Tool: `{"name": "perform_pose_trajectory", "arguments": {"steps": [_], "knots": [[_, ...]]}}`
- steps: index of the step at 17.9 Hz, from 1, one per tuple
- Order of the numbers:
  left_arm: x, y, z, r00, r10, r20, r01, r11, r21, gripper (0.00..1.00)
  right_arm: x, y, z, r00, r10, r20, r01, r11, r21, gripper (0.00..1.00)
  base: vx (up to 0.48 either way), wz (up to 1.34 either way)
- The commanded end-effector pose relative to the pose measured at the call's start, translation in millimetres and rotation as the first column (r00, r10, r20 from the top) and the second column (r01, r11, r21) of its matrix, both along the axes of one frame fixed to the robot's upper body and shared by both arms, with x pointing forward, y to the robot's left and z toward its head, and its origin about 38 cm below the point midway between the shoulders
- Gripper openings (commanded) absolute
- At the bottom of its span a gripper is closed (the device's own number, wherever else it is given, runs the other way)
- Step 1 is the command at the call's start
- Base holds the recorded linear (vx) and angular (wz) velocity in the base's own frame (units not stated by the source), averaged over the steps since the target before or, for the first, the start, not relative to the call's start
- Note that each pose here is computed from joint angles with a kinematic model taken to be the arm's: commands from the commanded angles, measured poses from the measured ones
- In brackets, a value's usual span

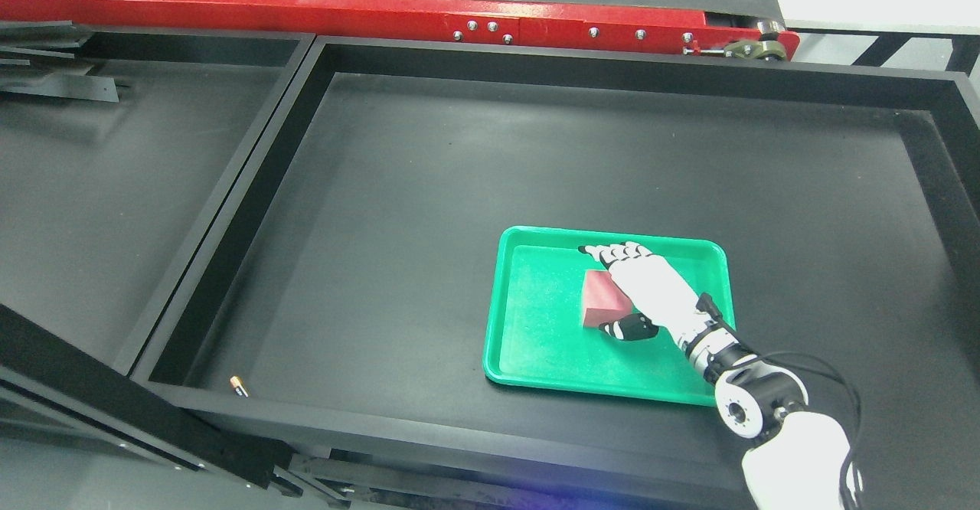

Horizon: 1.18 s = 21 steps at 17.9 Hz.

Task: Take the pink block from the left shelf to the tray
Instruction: 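Close the right hand fingers around the pink cube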

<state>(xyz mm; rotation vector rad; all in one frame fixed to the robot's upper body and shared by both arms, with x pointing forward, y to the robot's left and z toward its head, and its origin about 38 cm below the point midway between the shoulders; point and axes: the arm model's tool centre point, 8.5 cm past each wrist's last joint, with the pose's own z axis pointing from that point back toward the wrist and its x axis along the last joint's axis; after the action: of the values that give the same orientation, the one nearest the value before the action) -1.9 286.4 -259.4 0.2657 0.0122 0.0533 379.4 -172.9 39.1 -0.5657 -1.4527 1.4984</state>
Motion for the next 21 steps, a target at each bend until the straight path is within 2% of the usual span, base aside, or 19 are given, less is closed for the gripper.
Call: {"name": "perform_pose_trajectory", "arguments": {"steps": [1,5,7,13,15,17,19,21], "knots": [[24.9,10.8,1.4,0.999,-0.004,0.047,0.004,1.000,0.017,1.00,-0.8,-6.5,-21.7,0.997,-0.001,-0.071,-0.001,1.000,-0.030,0.86,0.000,0.00],[24.9,10.8,1.4,0.999,-0.004,0.047,0.004,1.000,0.017,1.00,-0.6,-7.5,-22.3,0.997,-0.008,-0.074,0.005,1.000,-0.031,0.80,0.000,0.00],[24.9,10.8,1.4,0.999,-0.004,0.047,0.004,1.000,0.017,1.00,-0.6,-7.5,-22.3,0.997,-0.008,-0.074,0.006,1.000,-0.029,0.64,0.000,0.00],[25.9,10.8,1.4,0.999,-0.005,0.048,0.004,1.000,0.017,1.00,-0.1,-8.7,-20.9,0.998,-0.010,-0.065,0.009,1.000,-0.018,0.05,0.000,0.00],[24.9,10.8,1.4,0.999,-0.004,0.047,0.004,1.000,0.017,1.00,0.3,-11.1,-19.0,0.998,-0.021,-0.052,0.021,1.000,0.007,0.03,0.000,0.00],[25.9,10.8,1.4,0.999,-0.005,0.048,0.004,1.000,0.017,1.00,4.7,-23.0,-6.4,0.997,-0.073,0.014,0.071,0.993,0.092,0.03,0.000,0.00],[24.9,10.8,1.4,0.999,-0.004,0.047,0.004,1.000,0.017,1.00,6.5,-31.5,14.3,0.989,-0.103,0.103,0.081,0.976,0.201,0.04,0.000,0.00],[25.9,10.8,1.4,0.999,-0.005,0.048,0.004,1.000,0.017,1.00,3.5,-43.8,39.5,0.969,-0.140,0.205,0.069,0.945,0.319,0.04,0.000,0.00]]}}
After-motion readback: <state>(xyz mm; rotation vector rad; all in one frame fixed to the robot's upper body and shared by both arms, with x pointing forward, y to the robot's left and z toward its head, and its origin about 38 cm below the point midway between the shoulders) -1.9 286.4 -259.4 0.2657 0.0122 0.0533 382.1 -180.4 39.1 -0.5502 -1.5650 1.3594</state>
